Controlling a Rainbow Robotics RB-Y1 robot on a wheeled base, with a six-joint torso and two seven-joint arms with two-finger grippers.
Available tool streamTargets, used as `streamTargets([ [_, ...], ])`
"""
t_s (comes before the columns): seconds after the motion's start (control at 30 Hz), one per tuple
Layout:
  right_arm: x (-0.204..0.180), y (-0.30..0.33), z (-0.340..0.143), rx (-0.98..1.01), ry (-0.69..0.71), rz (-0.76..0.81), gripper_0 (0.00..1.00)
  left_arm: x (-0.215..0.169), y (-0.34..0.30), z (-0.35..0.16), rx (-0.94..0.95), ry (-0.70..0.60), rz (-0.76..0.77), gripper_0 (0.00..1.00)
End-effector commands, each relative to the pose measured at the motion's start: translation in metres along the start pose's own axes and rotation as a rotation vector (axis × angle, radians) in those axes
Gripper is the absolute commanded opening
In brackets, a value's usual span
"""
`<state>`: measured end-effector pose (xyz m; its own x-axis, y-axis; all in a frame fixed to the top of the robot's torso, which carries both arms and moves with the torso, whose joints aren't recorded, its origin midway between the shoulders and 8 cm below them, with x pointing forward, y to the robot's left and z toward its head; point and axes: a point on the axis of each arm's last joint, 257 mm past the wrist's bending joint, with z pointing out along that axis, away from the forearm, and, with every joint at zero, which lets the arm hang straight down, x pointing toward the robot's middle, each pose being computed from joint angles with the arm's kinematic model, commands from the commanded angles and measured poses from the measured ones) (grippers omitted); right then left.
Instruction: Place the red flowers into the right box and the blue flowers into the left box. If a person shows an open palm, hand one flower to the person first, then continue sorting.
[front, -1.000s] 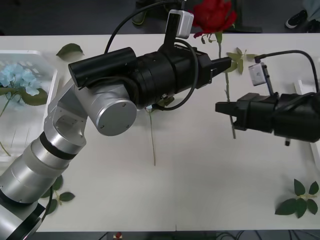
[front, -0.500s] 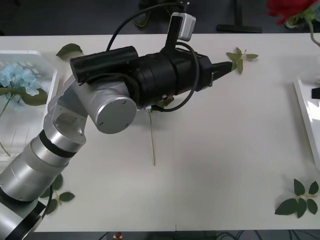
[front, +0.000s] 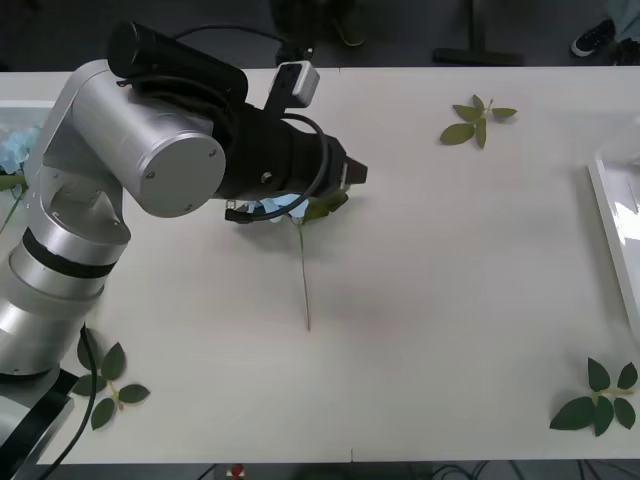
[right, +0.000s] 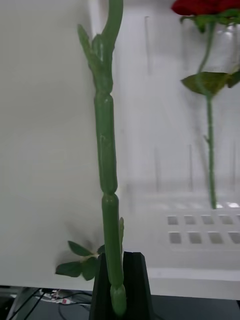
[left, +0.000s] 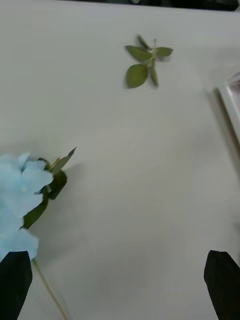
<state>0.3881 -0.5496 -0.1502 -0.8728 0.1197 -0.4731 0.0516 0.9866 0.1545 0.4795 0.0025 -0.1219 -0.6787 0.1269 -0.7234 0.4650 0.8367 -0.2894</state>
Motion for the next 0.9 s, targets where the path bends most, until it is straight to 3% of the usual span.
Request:
streamTargets([
  [0.03, -0.01, -0.039, -0.004, 0.13, -0.026, -0.03, 0.0, 0.0, 0.008, -0.018, -0.078, -0.005, -0.108, 1.0],
  [0.4, -0.002, -0.126, 0.052, 0.401, -0.066, -0.062, 0.0, 0.043, 0.051, 0.011, -0.327, -0.002, -0.32, 1.0],
  [0.7, -0.006, -0.136, 0.08, 0.485, -0.106, -0.107, 0.0, 0.066, 0.075, 0.039, -0.411, -0.005, -0.389, 1.0],
  [0.73, -0.009, -0.137, 0.081, 0.492, -0.115, -0.113, 0.03, 0.067, 0.078, 0.04, -0.418, -0.005, -0.388, 1.0],
  [0.77, -0.009, -0.139, 0.081, 0.507, -0.119, -0.122, 0.13, 0.069, 0.082, 0.041, -0.429, 0.0, -0.392, 1.0],
  [0.8, -0.009, -0.139, 0.082, 0.514, -0.12, -0.132, 0.28, 0.07, 0.084, 0.043, -0.434, 0.004, -0.391, 1.0],
  [0.83, -0.009, -0.14, 0.083, 0.517, -0.12, -0.134, 0.37, 0.072, 0.085, 0.044, -0.437, 0.007, -0.388, 1.0],
  [0.87, -0.009, -0.139, 0.084, 0.514, -0.12, -0.136, 0.55, 0.073, 0.086, 0.044, -0.443, 0.004, -0.386, 1.0],
  [0.9, -0.009, -0.139, 0.084, 0.512, -0.12, -0.136, 0.64, 0.074, 0.087, 0.045, -0.449, 0.003, -0.383, 1.0],
])
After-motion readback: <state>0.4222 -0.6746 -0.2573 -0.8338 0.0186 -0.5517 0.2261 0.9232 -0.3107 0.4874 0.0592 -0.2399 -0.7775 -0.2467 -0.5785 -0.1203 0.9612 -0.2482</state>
